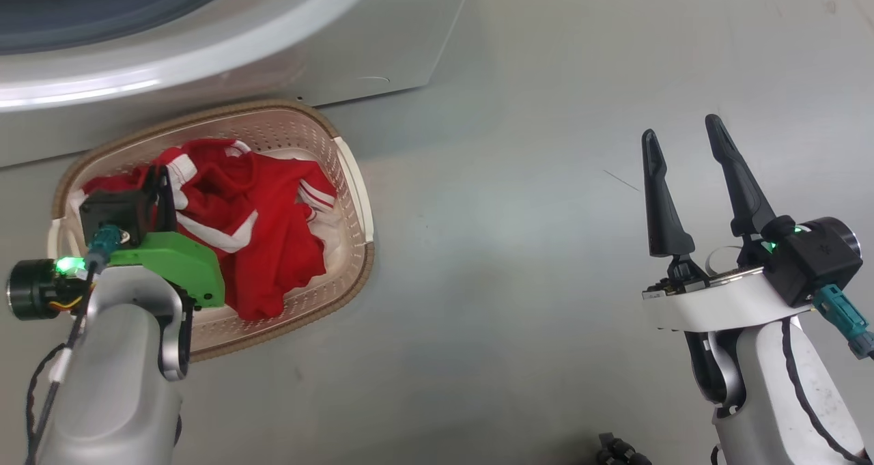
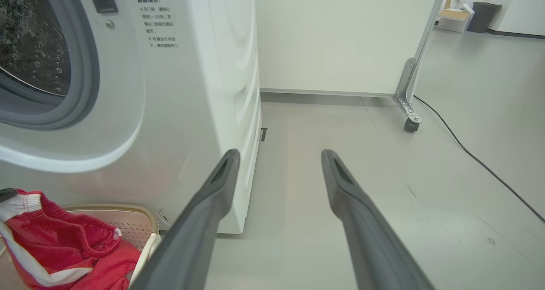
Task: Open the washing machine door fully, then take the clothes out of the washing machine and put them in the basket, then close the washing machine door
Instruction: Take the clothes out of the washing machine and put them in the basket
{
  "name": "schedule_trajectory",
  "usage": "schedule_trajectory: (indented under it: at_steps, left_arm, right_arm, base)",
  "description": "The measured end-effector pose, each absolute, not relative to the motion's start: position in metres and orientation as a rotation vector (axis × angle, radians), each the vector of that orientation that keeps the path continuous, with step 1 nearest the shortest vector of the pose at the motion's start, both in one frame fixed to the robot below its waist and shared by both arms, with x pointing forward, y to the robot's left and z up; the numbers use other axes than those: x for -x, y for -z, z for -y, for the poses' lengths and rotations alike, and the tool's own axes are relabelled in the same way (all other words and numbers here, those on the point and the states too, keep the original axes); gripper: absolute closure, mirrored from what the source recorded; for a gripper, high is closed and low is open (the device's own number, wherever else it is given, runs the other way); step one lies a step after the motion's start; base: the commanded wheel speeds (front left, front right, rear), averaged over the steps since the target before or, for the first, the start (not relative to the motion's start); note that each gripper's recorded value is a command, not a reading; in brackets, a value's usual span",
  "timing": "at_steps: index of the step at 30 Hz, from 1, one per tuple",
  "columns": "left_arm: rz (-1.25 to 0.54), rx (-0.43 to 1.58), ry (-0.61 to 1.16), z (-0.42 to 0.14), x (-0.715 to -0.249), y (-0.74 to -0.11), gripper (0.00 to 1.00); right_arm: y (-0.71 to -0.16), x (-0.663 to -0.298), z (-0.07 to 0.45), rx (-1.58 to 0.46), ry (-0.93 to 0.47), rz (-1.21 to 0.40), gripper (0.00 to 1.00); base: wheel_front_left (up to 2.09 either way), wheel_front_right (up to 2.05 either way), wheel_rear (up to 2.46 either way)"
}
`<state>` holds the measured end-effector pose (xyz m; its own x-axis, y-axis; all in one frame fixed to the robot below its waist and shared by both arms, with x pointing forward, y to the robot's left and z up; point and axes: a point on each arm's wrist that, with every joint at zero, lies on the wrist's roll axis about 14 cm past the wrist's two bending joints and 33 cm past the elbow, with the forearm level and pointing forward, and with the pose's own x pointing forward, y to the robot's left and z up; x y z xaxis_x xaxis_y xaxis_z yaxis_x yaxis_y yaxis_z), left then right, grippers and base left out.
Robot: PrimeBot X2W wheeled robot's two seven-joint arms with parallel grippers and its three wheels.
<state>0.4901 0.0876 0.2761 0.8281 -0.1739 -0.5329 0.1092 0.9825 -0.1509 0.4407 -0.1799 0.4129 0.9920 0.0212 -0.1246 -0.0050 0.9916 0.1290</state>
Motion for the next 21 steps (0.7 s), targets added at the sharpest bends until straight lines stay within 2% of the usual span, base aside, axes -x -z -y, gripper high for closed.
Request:
schedule_trajectory:
  at_steps: [12, 14, 15, 21]
  left_arm:
    - [-0.832, 0.157, 0.149, -0.070, -0.478, -0.201, 1.00]
    - [-0.849, 0.159, 0.148, -0.068, -0.477, -0.195, 0.48]
    - [-0.856, 0.162, 0.143, -0.068, -0.478, -0.193, 0.00]
    - [-0.815, 0.147, 0.144, -0.070, -0.486, -0.199, 0.00]
  right_arm:
    - [-0.396, -0.445, 0.204, -0.105, 0.052, -0.163, 0.00]
    - [-0.394, -0.443, 0.206, -0.105, 0.061, -0.172, 0.00]
    - [-0.392, -0.442, 0.208, -0.104, 0.068, -0.176, 0.00]
    - [-0.395, -0.447, 0.209, -0.107, 0.069, -0.163, 0.00]
  base:
    - [0.00, 0.00, 0.00]
    - [0.00, 0.00, 0.00]
    - [0.00, 0.00, 0.00]
    - [0.00, 0.00, 0.00]
